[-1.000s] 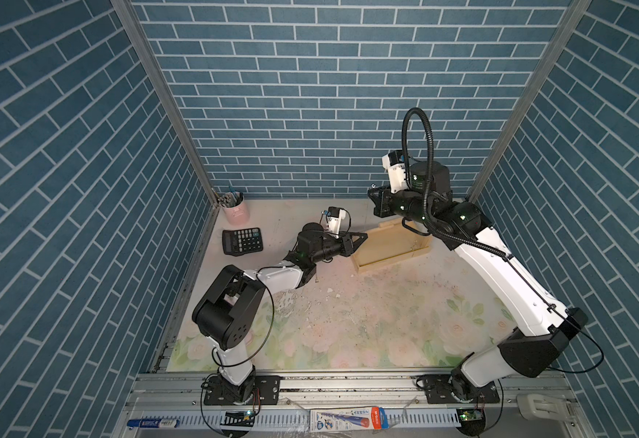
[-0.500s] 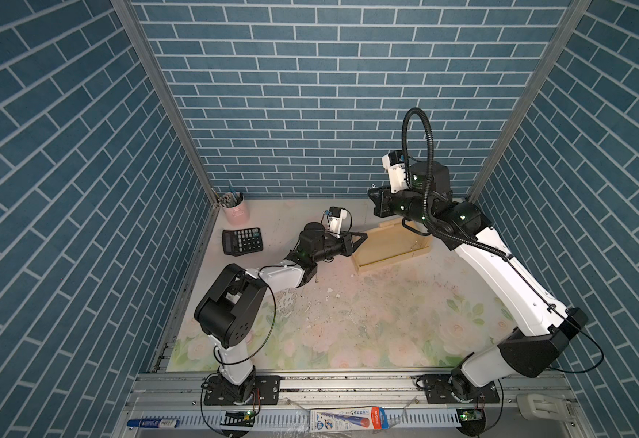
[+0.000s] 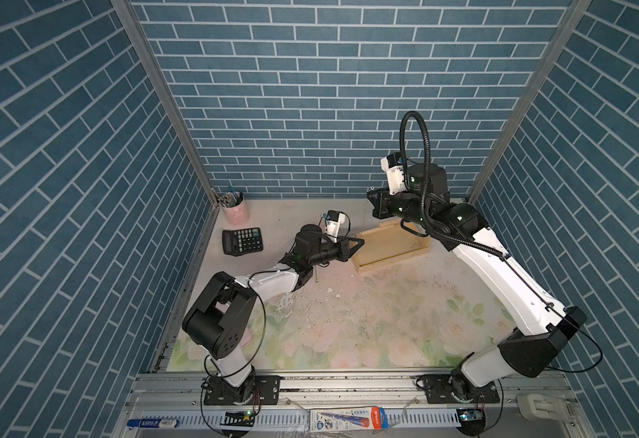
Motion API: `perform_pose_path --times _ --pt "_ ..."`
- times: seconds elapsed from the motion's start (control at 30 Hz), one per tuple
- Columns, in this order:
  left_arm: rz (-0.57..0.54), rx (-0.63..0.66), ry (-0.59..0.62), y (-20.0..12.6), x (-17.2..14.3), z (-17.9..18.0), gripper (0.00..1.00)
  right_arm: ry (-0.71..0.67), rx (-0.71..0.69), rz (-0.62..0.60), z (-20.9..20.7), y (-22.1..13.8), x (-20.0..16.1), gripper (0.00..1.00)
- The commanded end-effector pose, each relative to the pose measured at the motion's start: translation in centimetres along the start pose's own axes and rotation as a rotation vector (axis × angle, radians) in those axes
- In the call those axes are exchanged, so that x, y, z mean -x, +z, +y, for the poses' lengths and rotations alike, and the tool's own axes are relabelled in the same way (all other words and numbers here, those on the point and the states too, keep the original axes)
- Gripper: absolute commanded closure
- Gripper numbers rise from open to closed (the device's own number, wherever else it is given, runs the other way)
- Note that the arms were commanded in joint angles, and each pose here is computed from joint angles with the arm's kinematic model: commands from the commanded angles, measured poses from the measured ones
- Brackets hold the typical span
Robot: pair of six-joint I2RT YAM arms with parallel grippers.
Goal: Take the necklace off the jewelry display stand
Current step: Place the necklace at the center of the board.
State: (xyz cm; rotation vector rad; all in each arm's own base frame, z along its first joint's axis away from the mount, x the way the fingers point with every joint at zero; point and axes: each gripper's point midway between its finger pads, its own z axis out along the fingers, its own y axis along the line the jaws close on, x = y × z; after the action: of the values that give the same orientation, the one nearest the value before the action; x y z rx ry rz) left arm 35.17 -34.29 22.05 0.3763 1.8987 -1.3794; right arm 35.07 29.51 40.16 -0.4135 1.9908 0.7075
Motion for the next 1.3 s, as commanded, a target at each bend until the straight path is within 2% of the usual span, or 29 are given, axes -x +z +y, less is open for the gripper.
perform_pose_path --times 0.0,0.33,0.53,1.03,1.27 --pt "0.069 0.02 0.007 -1.1 -1.8 -0.3 0.98 0.034 0.032 0.012 0.5 1.0 -0.6 1.0" --pt "0.19 0.155 -0.072 -5.2 -5.8 1.0 0.99 0.107 0.097 0.126 0.9 5.4 -5.4 1.0" --pt "0.211 0.213 -0.152 -7.5 -7.3 3.0 1.0 0.114 0.131 0.199 1.7 8.4 -7.8 1.0" --pt "0.115 0.384 -0.407 -13.1 -9.1 10.2 1.0 0.131 0.208 0.329 3.3 16.6 -12.3 1.0" --pt "0.075 0.422 -0.431 -14.4 -9.6 11.9 1.0 0.131 0.253 0.37 4.6 19.9 -14.2 1.0"
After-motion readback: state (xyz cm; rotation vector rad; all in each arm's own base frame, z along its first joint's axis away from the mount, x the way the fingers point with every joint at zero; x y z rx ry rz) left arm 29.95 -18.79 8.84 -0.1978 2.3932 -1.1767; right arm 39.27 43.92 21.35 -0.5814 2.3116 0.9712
